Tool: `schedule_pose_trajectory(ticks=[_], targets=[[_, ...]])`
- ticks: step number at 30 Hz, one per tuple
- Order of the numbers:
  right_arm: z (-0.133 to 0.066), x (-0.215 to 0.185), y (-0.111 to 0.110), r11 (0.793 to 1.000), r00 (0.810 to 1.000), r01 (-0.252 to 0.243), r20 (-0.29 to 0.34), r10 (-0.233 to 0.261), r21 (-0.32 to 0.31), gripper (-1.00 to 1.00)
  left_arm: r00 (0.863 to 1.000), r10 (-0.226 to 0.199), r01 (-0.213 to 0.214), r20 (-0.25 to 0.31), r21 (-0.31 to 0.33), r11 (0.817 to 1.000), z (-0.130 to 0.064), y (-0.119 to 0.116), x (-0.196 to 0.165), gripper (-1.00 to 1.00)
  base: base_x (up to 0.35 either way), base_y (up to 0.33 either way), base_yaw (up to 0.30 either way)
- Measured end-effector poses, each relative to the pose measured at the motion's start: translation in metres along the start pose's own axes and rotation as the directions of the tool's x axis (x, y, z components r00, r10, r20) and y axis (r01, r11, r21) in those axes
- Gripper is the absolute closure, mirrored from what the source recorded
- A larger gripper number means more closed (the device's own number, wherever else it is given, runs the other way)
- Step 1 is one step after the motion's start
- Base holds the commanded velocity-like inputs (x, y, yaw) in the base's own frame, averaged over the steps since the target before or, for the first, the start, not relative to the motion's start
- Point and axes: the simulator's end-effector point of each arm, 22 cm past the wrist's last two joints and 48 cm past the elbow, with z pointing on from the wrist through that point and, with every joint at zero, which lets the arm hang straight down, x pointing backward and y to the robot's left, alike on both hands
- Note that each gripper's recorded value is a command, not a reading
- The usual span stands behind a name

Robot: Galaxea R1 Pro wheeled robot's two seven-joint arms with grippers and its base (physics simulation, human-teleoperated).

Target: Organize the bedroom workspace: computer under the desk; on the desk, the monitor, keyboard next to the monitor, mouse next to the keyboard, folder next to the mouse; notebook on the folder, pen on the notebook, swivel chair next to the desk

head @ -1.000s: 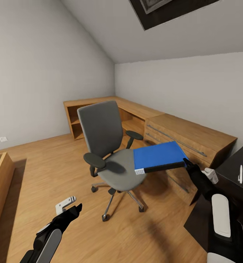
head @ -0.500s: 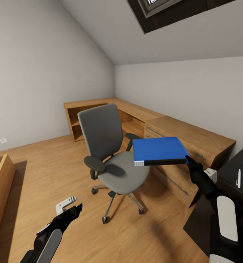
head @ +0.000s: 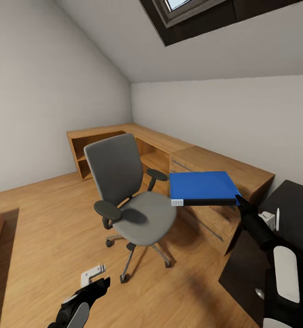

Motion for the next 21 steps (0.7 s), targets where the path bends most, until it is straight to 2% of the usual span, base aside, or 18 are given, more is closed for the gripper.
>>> schedule_pose_trajectory(ticks=[3, 7, 8, 10, 12, 16, 21], targets=[[0.0, -0.003, 0.005, 1.0, 1.0, 0.001, 0.001, -0.001, 0.0, 1.0, 1.0, -0.024, 0.024, -0.002, -0.064, 0.998, 0.01, 0.026, 0.019, -1.0, 0.0, 0.0, -0.266], [0.001, -0.005, 0.012, 1.0, 1.0, 0.0, 0.001, 0.0, 0.001, 1.0, 0.999, -0.034, 0.031, -0.022, -0.134, 0.991, 0.016, 0.054, 0.042, -1.0, 0.0, 0.0, -0.266], [0.001, -0.005, 0.014, 1.0, 1.0, -0.001, 0.0, 0.001, 0.001, 1.0, 0.998, -0.033, 0.022, -0.056, -0.178, 0.984, 0.019, 0.073, 0.064, -1.0, 0.0, 0.0, -0.266], [0.001, -0.006, 0.017, 1.0, 1.0, -0.003, 0.0, 0.003, 0.002, 1.0, 0.995, -0.024, 0.004, -0.092, -0.211, 0.978, 0.018, 0.087, 0.082, -1.0, 0.0, 0.0, -0.266], [0.002, -0.006, 0.021, 1.0, 1.0, -0.004, -0.002, 0.004, 0.003, 1.0, 0.987, -0.005, -0.037, -0.16, -0.26, 0.965, 0.015, 0.111, 0.117, -1.0, 0.0, 0.0, -0.266], [0.001, -0.012, 0.028, 1.0, 1.0, -0.005, 0.005, 0.005, 0.003, 1.0, 0.98, 0.01, -0.069, -0.198, -0.294, 0.953, 0.007, 0.13, 0.145, -1.0, 0.0, 0.0, -0.266], [0.0, -0.02, 0.035, 1.0, 1.0, -0.008, 0.016, 0.008, 0.005, 1.0, 0.971, 0.025, -0.088, -0.237, -0.26, 0.962, 0.0, 0.133, 0.164, -1.0, 0.0, 0.0, -0.267]])
